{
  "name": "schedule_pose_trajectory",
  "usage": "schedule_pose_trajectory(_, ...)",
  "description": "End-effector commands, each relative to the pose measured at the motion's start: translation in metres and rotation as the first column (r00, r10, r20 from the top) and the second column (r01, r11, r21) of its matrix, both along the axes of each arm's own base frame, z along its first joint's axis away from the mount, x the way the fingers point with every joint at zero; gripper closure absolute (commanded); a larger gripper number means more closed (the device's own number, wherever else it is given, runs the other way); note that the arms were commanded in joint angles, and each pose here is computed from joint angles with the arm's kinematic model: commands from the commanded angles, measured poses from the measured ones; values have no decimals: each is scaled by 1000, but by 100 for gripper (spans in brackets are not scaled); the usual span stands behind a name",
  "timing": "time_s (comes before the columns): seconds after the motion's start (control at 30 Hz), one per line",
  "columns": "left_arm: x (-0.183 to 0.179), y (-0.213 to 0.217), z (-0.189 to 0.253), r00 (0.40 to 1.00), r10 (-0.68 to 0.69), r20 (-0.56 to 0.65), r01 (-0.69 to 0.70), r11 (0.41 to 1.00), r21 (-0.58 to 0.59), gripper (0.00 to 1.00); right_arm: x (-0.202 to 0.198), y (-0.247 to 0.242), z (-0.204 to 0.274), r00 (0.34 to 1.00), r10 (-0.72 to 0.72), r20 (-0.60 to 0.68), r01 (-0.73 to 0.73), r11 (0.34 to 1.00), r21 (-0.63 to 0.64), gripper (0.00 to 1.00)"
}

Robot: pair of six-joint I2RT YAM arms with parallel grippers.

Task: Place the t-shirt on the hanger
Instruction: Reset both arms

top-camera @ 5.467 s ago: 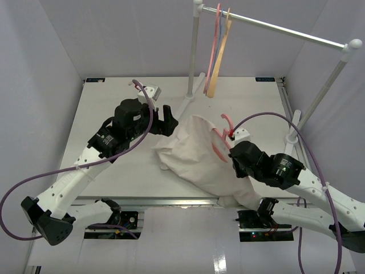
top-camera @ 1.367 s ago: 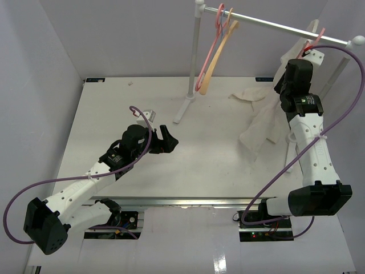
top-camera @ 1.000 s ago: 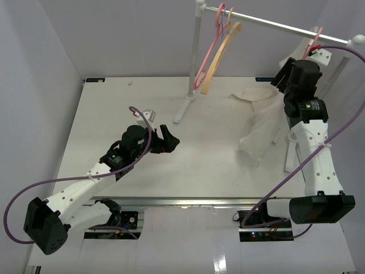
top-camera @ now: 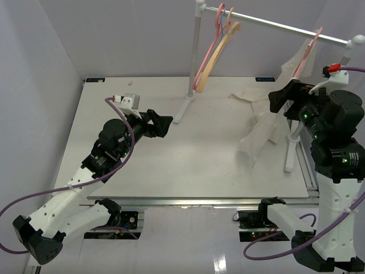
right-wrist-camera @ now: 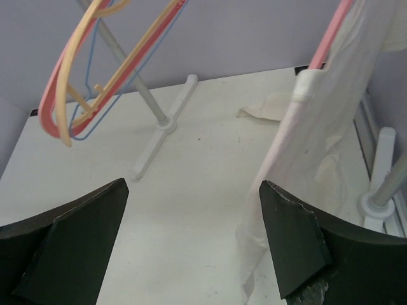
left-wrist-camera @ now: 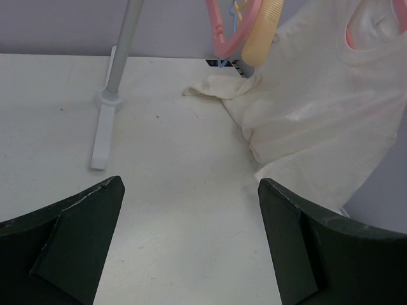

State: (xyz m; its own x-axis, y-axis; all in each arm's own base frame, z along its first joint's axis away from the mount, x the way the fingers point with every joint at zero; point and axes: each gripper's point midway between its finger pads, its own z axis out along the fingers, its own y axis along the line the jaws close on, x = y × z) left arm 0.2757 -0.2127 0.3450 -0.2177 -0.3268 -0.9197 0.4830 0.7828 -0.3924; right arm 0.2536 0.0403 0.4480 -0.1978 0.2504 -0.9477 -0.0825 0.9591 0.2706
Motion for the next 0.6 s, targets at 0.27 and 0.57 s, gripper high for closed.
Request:
schedule_pose_trajectory(0.27,-18,-1,-49,998,-61,-36,61,998,-1,2,48,91,-40,977,196,-83,-202,976,-78,10)
schedule_pose_trajectory(0.57,-30,12,-86,998,-32,-50,30,998,-54,2,9,164,-110,952,288,-105,-300,944,-137,10)
